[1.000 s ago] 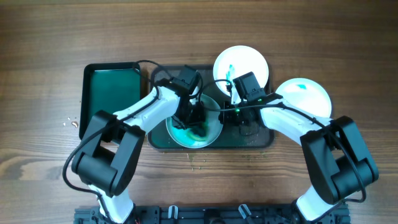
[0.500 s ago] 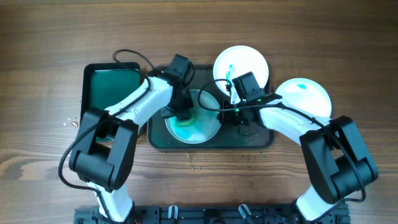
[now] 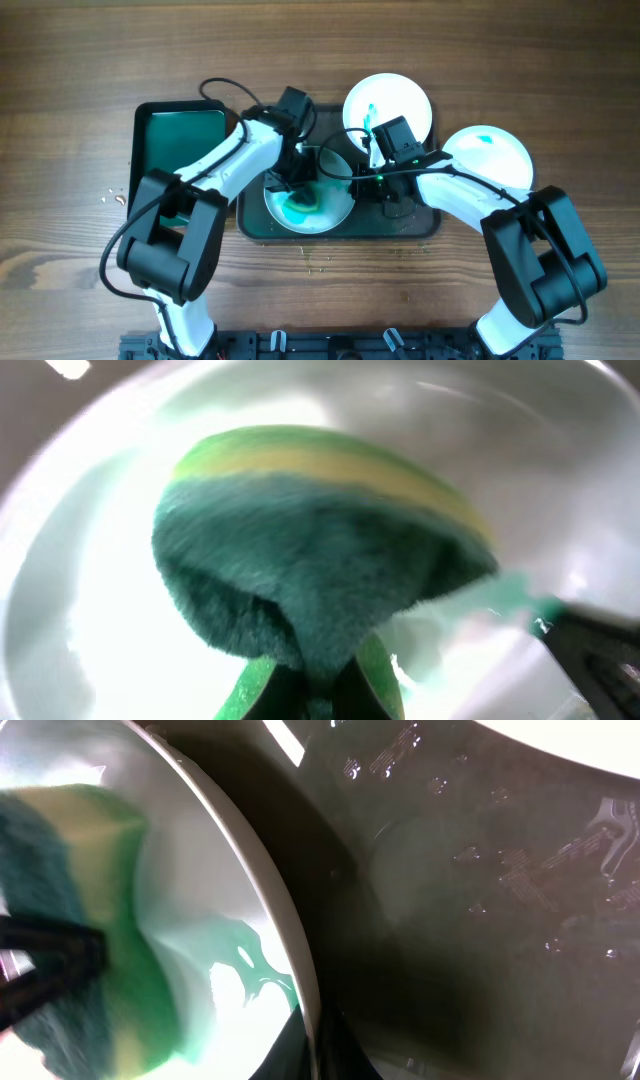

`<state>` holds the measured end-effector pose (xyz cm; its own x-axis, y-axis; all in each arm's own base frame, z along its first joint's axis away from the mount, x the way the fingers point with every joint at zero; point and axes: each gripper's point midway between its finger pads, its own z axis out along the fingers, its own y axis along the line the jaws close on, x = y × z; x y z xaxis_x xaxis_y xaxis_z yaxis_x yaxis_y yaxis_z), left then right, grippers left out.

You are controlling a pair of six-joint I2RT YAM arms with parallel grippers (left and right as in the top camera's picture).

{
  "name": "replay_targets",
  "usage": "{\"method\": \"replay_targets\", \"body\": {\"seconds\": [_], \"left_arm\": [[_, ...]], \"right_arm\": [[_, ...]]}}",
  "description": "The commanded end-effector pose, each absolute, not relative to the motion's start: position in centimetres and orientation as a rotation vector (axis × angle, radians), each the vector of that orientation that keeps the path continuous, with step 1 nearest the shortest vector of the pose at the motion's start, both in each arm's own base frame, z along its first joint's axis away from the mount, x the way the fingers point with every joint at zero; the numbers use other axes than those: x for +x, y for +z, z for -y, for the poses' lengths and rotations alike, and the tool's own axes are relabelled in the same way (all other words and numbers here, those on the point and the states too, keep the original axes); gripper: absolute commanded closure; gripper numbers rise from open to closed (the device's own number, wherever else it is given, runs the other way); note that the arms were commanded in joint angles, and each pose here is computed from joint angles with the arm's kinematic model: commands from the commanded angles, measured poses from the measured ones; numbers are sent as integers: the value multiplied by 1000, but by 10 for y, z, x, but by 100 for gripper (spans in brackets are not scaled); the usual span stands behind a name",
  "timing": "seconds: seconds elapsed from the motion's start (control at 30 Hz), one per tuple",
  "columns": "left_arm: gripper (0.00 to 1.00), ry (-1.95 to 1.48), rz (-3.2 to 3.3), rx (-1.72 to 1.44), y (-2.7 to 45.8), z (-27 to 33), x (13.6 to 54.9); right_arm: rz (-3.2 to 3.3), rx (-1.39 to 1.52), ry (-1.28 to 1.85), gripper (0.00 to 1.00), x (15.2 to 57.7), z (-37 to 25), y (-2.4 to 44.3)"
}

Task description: Clean dirty plates on tray and stack at the side

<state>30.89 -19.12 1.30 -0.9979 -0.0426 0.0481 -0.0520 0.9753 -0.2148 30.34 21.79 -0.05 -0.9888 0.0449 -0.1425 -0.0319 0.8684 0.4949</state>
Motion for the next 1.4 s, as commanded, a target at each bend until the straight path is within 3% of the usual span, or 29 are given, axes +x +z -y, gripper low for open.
{"method": "replay_targets", "body": {"seconds": [0.0,0.17,0.27,0.37,0.43,0.5,0.6,0.73,0.97,1.07,1.13,1.2,1.37], "left_arm": [[96,533,3005,-115,12,227,295],[96,446,3153,-34,9,216,327],[96,-65,3288,358,4,149,348],[96,-668,3246,742,20,74,340],[96,-772,3195,783,24,62,329],[96,-722,3161,751,21,68,320],[96,-95,3077,297,2,145,297],[96,576,2885,-214,17,230,268],[96,455,3075,-91,9,223,305],[96,151,3248,177,4,190,335],[96,-301,3345,601,10,136,351],[96,-516,3338,738,17,112,349],[96,-513,3197,623,12,112,314]], "right_arm": [[-2943,25,737,96,293,-211,-15],[-2945,25,735,96,293,-211,-15],[-2947,25,734,96,292,-211,-15],[-2947,26,735,96,292,-211,-15],[-2945,25,735,96,293,-211,-15],[-2943,25,736,96,293,-211,-15],[-2943,24,736,96,293,-211,-15],[-2943,25,736,96,293,-211,-15],[-2943,25,737,96,293,-211,-15],[-2943,25,736,96,293,-211,-15],[-2943,24,736,96,293,-211,-15],[-2945,24,734,96,293,-211,-15],[-2943,24,736,96,293,-211,-15]]}}
